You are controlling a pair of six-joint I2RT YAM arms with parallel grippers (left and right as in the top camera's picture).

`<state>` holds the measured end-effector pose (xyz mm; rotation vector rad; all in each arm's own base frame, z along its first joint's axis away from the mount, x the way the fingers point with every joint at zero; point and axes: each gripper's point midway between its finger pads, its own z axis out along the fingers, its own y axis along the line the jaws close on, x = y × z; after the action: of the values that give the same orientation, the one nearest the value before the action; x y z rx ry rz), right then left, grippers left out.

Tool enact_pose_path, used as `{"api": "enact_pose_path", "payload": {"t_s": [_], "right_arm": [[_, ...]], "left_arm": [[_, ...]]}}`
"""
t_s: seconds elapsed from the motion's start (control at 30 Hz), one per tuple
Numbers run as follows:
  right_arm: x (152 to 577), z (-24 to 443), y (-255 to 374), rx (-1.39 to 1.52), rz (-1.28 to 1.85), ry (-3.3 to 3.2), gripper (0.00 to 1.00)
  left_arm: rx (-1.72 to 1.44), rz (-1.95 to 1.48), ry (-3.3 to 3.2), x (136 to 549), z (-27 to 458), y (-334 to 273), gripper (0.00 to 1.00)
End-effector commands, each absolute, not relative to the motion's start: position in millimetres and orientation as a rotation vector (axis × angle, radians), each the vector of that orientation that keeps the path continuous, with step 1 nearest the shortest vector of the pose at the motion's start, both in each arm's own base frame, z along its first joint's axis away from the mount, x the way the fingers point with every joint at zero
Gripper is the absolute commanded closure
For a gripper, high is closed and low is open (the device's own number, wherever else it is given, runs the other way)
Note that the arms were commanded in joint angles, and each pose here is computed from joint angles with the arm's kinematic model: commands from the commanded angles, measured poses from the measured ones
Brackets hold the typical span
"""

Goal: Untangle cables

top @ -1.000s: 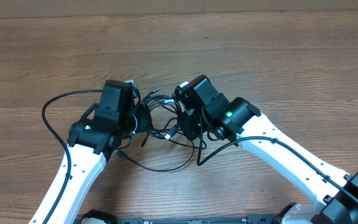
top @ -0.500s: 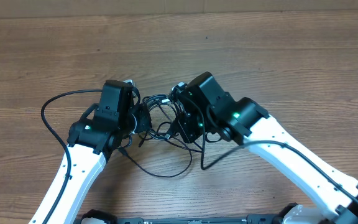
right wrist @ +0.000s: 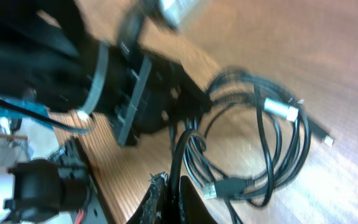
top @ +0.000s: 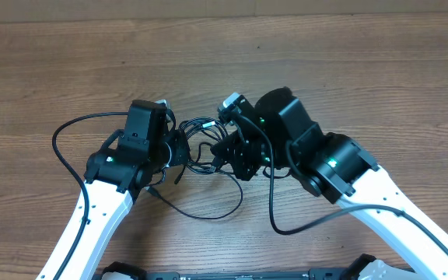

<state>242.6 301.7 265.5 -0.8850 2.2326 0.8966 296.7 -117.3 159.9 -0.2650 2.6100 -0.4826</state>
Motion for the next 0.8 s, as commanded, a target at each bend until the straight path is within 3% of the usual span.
{"api": "enact_pose_path", "payload": {"t_s": [0.0, 0.33, 0.77], "right_arm": [[240.1, 316.4, 300.4, -0.863, 0.934, 2.065, 0.96], [292.1, 348.2, 242.3, -0.278, 0.657, 2.056, 0.96], [308.0, 368.8, 208.3, 0.119, 0.649, 1.988, 0.96]], "left_arm": [[-0.24, -0.507, 2.593, 299.6, 167.5, -121.3, 0.96], [-0.242, -0.503, 2.602, 297.8, 166.1, -120.8, 0.96], [-0.256, -0.46, 2.599, 298.9, 164.5, -115.1, 0.96]]}}
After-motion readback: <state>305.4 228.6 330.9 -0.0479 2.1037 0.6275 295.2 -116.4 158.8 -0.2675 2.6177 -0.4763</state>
